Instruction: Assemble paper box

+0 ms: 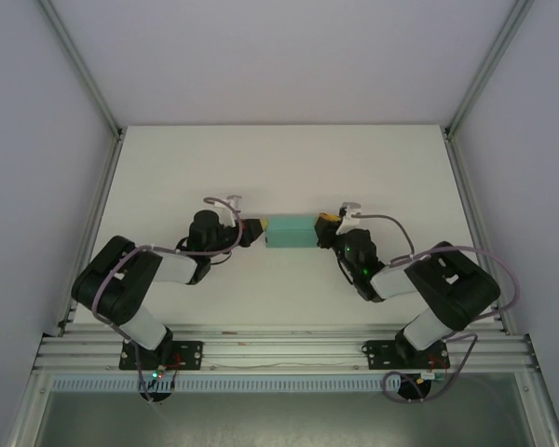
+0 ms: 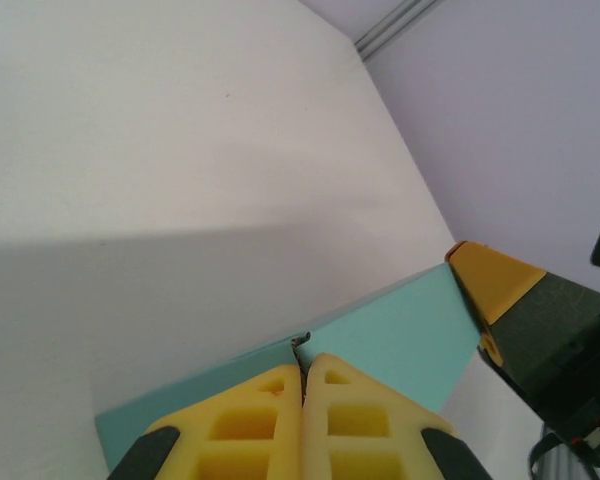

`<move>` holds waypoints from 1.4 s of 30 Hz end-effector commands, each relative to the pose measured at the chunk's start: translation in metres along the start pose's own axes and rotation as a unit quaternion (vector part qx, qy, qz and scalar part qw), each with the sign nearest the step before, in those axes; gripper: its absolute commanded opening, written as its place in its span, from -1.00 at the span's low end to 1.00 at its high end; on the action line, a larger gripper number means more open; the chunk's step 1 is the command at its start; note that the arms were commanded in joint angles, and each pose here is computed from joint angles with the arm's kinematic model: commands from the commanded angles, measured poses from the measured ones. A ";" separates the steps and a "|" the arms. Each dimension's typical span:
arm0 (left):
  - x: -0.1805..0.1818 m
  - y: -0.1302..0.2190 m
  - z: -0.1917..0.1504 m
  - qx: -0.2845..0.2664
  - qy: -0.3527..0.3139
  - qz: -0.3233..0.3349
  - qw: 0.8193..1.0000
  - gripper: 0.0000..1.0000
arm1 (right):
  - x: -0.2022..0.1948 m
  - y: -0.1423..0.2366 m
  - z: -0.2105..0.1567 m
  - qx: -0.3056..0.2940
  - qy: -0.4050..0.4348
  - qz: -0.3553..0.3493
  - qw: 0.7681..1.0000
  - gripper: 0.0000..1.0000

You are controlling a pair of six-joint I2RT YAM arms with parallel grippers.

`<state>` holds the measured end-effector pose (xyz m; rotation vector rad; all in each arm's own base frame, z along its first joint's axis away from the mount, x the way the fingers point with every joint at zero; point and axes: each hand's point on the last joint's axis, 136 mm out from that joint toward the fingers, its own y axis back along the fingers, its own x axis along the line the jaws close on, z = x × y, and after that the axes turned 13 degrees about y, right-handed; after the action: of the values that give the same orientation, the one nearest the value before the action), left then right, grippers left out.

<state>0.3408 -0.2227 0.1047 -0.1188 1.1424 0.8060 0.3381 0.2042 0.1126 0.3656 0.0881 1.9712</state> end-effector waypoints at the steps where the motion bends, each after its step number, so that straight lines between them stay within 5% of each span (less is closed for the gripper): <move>1: 0.083 0.023 -0.078 0.136 0.049 0.198 0.969 -0.91 | -0.027 0.037 -0.127 0.285 0.052 -0.047 0.956 -0.52; 2: 0.078 0.021 -0.070 0.129 0.046 0.204 0.969 -0.64 | -0.026 0.035 -0.119 0.293 0.050 -0.054 0.953 -0.47; 5: 0.060 0.019 -0.037 0.095 0.034 0.232 0.968 -0.60 | -0.015 0.026 -0.087 0.294 0.042 -0.057 0.953 -0.29; 7: 0.042 0.018 -0.017 0.074 0.022 0.227 0.971 -0.16 | -0.010 0.022 -0.062 0.279 0.034 -0.059 0.958 -0.21; 10: 0.010 0.018 0.009 0.048 -0.006 0.202 0.978 -0.10 | -0.006 0.021 -0.025 0.263 0.047 -0.069 0.961 0.18; 16: -0.023 0.036 0.063 -0.027 -0.048 0.234 0.971 1.00 | -0.005 0.020 0.035 0.223 0.080 -0.082 0.968 0.79; 17: -0.026 0.041 0.072 -0.041 -0.052 0.243 0.968 1.00 | -0.002 0.019 0.043 0.218 0.094 -0.072 0.969 0.99; 20: -0.029 0.063 0.098 -0.079 -0.057 0.282 0.954 1.00 | 0.021 0.016 0.059 0.215 0.165 -0.002 0.962 1.00; 22: -0.024 0.079 0.113 -0.107 -0.057 0.308 0.944 1.00 | 0.044 0.019 0.056 0.225 0.240 0.086 0.940 1.00; 28: -0.007 0.117 0.133 -0.156 -0.047 0.348 0.923 1.00 | 0.079 0.030 0.034 0.244 0.446 0.270 0.818 1.00; 38: 0.031 0.148 0.120 -0.180 -0.017 0.396 0.900 1.00 | 0.080 0.005 -0.010 0.362 0.534 0.367 0.670 0.99; 42: 0.041 0.152 0.113 -0.177 -0.002 0.405 0.897 1.00 | 0.075 -0.011 -0.026 0.396 0.565 0.353 0.633 0.89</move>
<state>0.3470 -0.0493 0.1698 0.0815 1.0035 1.7105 0.3236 0.2914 0.1131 -0.4029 1.7096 2.5663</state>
